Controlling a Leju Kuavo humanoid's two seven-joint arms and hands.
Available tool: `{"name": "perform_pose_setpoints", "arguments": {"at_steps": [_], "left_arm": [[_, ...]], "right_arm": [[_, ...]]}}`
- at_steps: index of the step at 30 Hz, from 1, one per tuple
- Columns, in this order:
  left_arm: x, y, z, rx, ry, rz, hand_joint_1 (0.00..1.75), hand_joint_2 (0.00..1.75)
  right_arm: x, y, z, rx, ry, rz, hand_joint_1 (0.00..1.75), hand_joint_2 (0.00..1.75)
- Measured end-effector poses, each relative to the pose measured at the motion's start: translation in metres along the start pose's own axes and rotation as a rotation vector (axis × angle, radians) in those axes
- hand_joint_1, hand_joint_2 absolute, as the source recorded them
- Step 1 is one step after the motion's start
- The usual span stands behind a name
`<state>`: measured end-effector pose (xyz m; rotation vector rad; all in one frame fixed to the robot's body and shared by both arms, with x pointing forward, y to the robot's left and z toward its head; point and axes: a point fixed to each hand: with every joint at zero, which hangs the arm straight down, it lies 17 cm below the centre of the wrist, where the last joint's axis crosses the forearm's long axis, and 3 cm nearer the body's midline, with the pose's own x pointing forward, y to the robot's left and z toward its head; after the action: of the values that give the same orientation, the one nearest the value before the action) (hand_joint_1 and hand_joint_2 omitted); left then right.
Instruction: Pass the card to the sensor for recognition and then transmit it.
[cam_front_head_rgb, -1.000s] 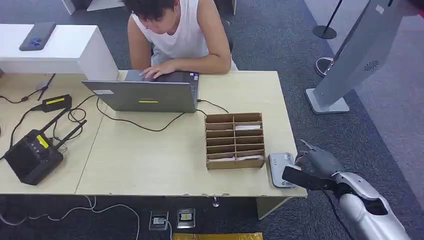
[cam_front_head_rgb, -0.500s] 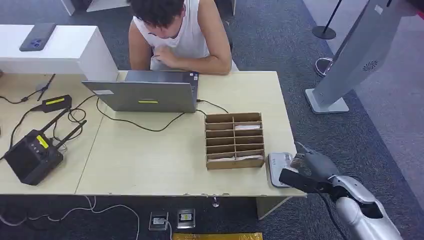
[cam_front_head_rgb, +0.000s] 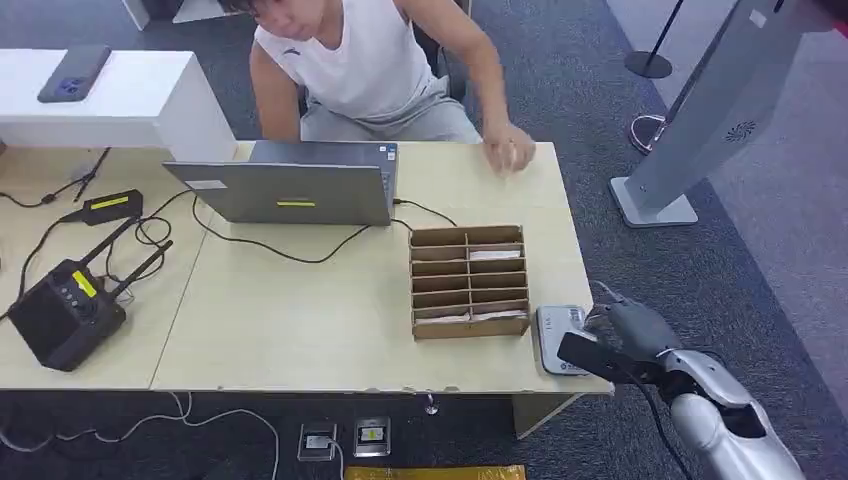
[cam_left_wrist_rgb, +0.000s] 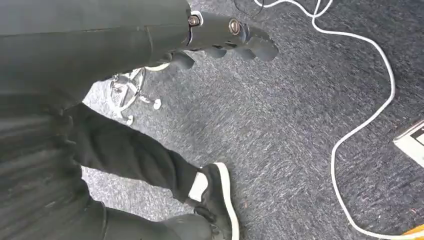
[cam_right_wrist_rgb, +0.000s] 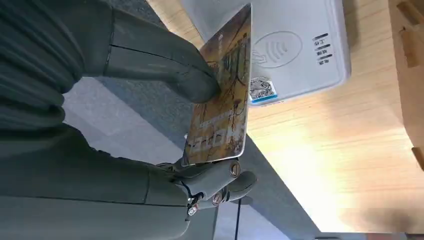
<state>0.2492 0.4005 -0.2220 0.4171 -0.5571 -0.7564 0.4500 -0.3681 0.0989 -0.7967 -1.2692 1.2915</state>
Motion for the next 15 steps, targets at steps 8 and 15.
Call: {"name": "perform_pose_setpoints", "arguments": {"at_steps": [8, 15], "left_arm": [[0.003, 0.001, -0.001, -0.006, -0.006, -0.008, 0.0, 1.75], [0.004, 0.002, -0.001, -0.003, -0.01, -0.021, 0.0, 1.75]], "right_arm": [[0.0, -0.002, 0.0, -0.009, 0.0, 0.007, 1.75, 1.75], [-0.002, -0.038, -0.009, -0.11, -0.013, 0.078, 1.75, 1.75]]}}
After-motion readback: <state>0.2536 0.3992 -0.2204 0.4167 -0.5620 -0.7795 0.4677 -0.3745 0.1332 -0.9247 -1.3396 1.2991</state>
